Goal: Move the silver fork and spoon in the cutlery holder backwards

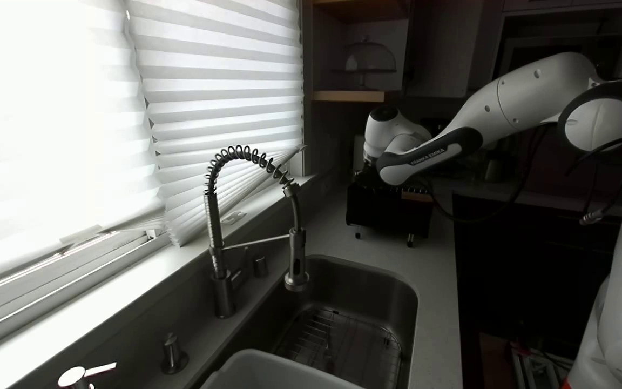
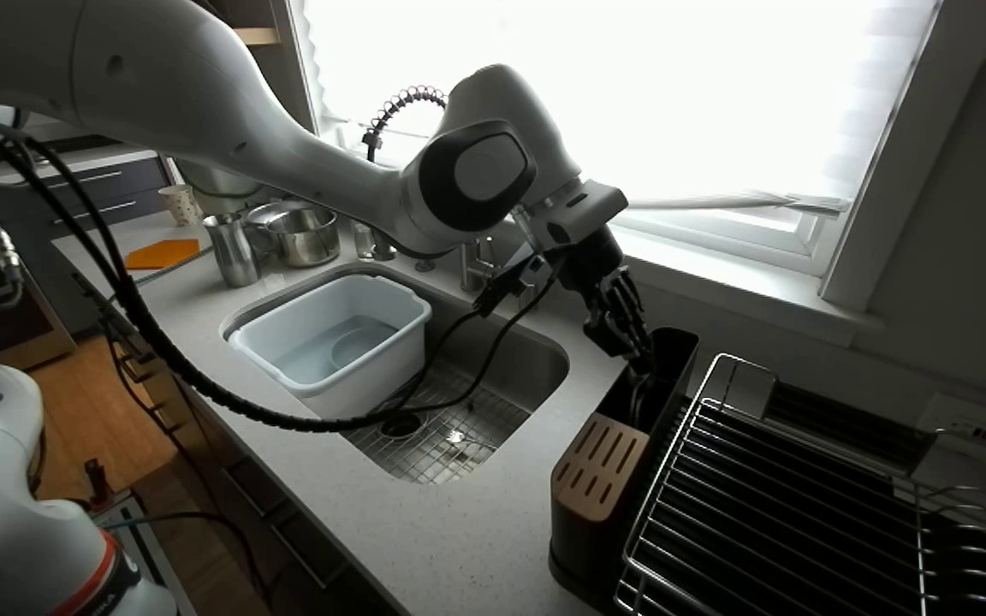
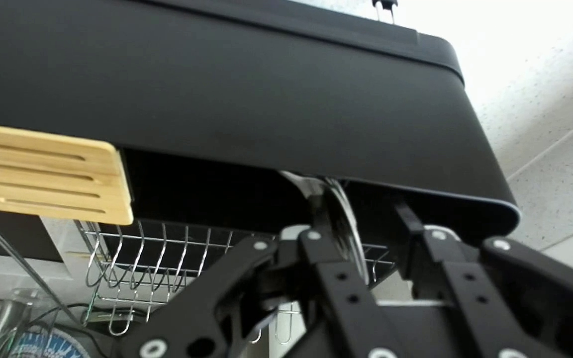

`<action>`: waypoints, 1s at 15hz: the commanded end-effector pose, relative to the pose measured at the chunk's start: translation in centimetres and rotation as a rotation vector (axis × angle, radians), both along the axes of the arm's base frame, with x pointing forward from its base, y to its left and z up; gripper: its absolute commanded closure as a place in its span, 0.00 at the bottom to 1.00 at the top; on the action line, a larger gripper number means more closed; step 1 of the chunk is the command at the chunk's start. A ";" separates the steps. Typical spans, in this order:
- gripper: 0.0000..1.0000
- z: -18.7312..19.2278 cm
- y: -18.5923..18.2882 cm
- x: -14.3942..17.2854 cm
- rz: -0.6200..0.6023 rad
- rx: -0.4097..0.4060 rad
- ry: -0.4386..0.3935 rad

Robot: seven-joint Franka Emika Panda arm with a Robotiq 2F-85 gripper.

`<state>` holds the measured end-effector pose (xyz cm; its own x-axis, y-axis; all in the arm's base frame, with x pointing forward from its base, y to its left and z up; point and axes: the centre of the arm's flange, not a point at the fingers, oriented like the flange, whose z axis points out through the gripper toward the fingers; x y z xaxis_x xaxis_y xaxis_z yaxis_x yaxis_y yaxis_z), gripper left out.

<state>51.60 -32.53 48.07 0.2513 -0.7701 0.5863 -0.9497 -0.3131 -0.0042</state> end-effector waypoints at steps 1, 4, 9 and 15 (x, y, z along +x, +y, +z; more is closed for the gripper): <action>0.97 0.3 -0.6 0.2 -0.018 0.017 0.024; 0.97 0.8 -1.1 0.0 -0.020 0.012 0.030; 0.98 2.5 -1.1 -1.1 -0.012 -0.003 0.013; 0.98 5.5 -0.2 -2.8 0.014 -0.025 -0.036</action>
<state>50.65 -33.35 51.98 0.2390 -0.7556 0.6099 -0.9515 -0.3076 -0.0082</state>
